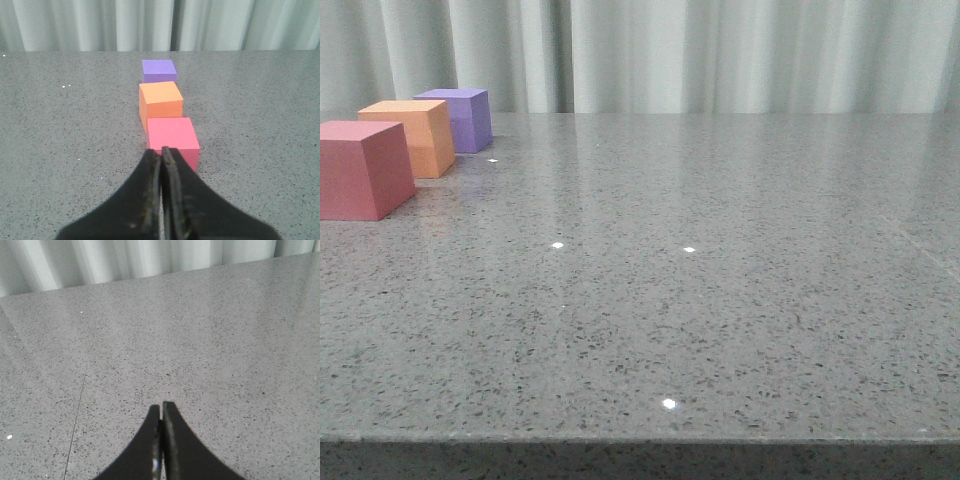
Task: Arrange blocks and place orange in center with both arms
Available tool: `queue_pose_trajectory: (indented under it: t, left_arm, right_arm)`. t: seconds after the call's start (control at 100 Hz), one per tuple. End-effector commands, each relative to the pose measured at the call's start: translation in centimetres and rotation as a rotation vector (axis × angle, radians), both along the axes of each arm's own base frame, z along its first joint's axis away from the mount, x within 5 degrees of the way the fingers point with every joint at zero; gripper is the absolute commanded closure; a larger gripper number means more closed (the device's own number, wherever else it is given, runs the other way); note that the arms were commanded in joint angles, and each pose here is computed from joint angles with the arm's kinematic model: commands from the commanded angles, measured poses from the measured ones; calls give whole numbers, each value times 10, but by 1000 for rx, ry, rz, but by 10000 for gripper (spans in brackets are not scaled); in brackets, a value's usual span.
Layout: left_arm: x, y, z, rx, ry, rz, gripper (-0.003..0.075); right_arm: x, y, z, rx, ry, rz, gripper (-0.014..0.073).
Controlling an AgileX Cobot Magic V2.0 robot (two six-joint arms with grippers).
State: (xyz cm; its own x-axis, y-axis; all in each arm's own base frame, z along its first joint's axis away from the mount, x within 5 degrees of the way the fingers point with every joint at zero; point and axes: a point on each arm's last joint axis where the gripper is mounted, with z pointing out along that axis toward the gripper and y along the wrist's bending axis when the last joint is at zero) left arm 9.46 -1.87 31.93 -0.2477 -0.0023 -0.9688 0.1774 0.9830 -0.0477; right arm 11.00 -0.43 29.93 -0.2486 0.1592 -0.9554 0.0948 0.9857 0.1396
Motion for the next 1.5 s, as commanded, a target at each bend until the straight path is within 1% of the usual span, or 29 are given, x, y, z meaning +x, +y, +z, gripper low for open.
queue_pose_trajectory:
  t: [0.0, 0.43, 0.52, 0.6, 0.65, 0.77, 0.89, 0.99, 1.19, 1.33, 1.4, 1.49]
  left_arm:
    - [1, -1, 16, -33, -98, -12, 741]
    - [1, -1, 16, -33, -101, -12, 741]
    - [2, -1, 17, -10, -134, -10, 741]
    - [1, 1, 14, -23, -194, 9, 741]
    - [0, 3, 12, -50, -246, 25, 741]
    - [-6, 9, -6, -72, -309, 85, 741]
    - [-13, 13, -27, -63, -308, 124, 741]
    - [-21, 14, -45, -42, -309, 124, 741]
    - [-37, 15, -82, -44, -342, 124, 741]
    - [-43, 15, -101, -47, -381, 122, 741]
    - [-41, 15, -109, -19, -363, 118, 741]
    - [-40, 15, -116, -10, -350, 116, 741]
  right_arm:
    - [1, 1, 15, -22, -102, 22, 663]
    - [1, 1, 15, -22, -102, 22, 663]
    - [1, 1, 15, -22, -102, 22, 663]
    - [1, 1, 15, -22, -102, 22, 663]
    - [1, 1, 15, -22, -102, 22, 663]
    - [1, 1, 15, -22, -102, 22, 663]
    - [1, 1, 15, -22, -102, 22, 663]
    - [1, 1, 15, -22, -102, 22, 663]
    - [1, 1, 15, -22, -102, 22, 663]
    - [1, 1, 15, -22, -102, 22, 663]
    - [1, 1, 15, -22, -99, 21, 663]
    - [2, 1, 15, -22, -98, 21, 663]
